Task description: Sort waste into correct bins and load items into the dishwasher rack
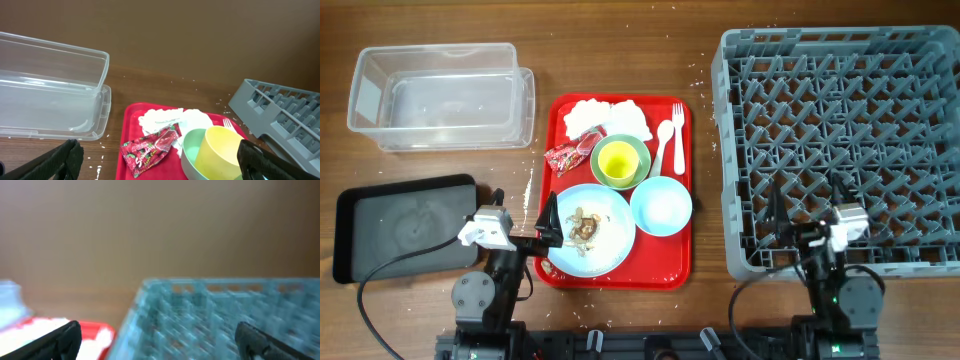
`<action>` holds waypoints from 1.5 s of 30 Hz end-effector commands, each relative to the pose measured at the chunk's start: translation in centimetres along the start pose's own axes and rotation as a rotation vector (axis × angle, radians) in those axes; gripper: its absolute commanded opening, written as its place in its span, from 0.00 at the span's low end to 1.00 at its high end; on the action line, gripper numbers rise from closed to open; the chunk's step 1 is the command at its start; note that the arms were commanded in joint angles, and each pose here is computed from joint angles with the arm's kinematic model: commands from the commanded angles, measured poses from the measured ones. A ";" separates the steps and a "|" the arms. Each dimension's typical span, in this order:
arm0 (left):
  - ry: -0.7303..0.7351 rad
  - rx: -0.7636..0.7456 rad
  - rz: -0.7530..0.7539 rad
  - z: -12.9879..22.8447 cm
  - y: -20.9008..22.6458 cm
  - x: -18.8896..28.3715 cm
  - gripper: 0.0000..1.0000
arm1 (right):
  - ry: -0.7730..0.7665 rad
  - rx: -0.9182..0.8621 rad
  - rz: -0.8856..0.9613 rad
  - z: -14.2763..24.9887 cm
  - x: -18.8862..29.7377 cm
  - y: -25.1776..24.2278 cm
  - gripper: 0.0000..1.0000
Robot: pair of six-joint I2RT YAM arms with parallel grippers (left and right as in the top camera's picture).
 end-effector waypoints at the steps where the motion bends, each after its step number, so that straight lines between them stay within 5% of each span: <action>1: 0.004 -0.016 -0.001 0.2 0.0 0.0 1.00 | -0.034 -0.226 -0.135 -1.0 0.2 1.8 1.00; 10: 0.004 -0.016 0.000 0.2 0.0 0.0 1.00 | -0.550 -0.447 -0.084 -12.3 2.5 -0.2 1.00; 14: 0.004 -0.016 0.000 0.2 0.0 0.0 1.00 | -0.513 -0.363 -0.106 -17.6 -0.4 0.3 1.00; 21: 0.004 -0.016 0.000 0.2 0.0 0.0 1.00 | -0.008 -0.203 -0.475 -23.1 -16.1 4.6 1.00; 28: 0.004 -0.016 0.000 0.2 0.0 0.0 1.00 | 0.510 0.020 -0.611 -18.2 -26.9 11.4 1.00; 37: 0.004 -0.016 0.000 0.2 0.0 0.0 1.00 | 0.743 -0.042 -0.726 -7.0 -31.0 19.6 1.00; 41: 0.004 -0.016 -0.001 0.2 0.0 0.0 1.00 | 0.778 -0.068 -0.455 -7.0 -32.2 15.5 1.00; 45: -0.013 -0.035 -0.047 -0.1 0.6 0.0 1.00 | 0.827 -0.155 -0.592 -9.1 -29.4 15.9 1.00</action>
Point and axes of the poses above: each gripper's point midway between its finger pads, its own x axis back along the fingers, its own y axis along the line the jaws close on, z = x × y, the point moved 4 cm from there along x, back along the fingers, and after that the axes turned 4 degrees about x, right-handed, at the moved point
